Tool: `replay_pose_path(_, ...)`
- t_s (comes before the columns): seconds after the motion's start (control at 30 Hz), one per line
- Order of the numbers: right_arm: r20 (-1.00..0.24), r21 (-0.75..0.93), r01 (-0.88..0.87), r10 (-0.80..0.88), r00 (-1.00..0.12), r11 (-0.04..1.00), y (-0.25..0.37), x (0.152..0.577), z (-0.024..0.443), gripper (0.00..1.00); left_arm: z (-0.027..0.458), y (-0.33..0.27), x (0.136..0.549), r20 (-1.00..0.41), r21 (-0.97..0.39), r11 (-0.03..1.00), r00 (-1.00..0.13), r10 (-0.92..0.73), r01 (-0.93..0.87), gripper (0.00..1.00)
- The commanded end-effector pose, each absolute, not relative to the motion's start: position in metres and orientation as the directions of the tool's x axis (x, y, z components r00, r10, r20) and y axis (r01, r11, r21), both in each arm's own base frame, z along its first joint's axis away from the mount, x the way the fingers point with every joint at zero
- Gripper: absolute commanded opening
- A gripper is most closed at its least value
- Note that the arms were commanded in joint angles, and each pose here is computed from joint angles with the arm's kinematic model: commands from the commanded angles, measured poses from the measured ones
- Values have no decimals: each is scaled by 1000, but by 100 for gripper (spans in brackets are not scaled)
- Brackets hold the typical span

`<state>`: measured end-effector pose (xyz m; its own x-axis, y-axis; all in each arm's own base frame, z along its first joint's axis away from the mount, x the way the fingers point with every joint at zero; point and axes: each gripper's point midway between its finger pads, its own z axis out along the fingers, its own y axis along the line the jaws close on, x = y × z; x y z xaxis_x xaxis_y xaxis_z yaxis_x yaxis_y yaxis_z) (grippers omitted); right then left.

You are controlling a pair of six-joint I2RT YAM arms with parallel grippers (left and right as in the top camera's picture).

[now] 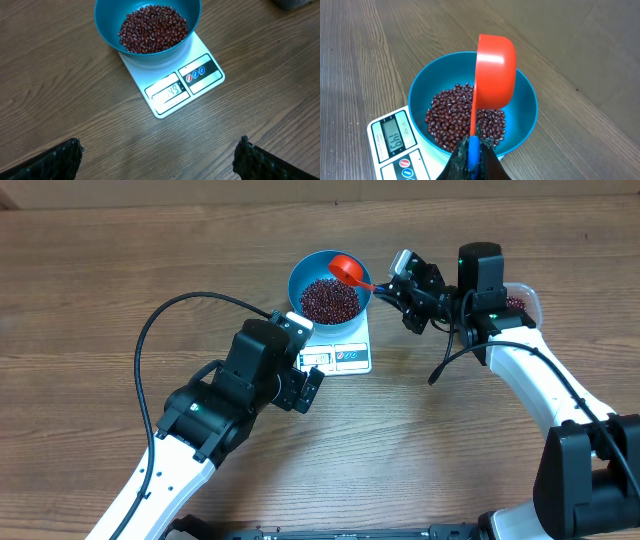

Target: Scoop item into bowl and weigh 150g on scale

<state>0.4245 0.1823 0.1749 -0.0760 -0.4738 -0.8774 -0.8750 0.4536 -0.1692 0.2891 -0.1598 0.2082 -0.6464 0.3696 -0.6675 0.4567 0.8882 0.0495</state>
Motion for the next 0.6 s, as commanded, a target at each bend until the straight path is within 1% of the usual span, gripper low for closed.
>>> replay_pose_path(0.0, -872, -205, -886, -488, -28, 416, 187, 423, 173, 4, 205, -161, 289, -662, 50, 889, -651, 370, 455, 100)
replay_pose_path(0.37, -870, -217, -885, -492, -15, 412, 186, 424, 174, 4, 205, -161, 289, -662, 50, 889, -651, 371, 455, 100)
replay_pose_path(0.43, -856, -273, -883, -516, 42, 381, 187, 424, 175, 4, 205, -161, 289, -662, 49, 889, -651, 370, 455, 100)
replay_pose_path(0.47, -839, -323, -878, -536, 94, 352, 187, 425, 175, 4, 205, -161, 288, -662, 50, 889, -651, 371, 455, 100)
replay_pose_path(0.57, -829, -355, -872, -544, 128, 337, 187, 426, 177, 4, 205, -161, 288, -662, 50, 889, -652, 370, 455, 100)
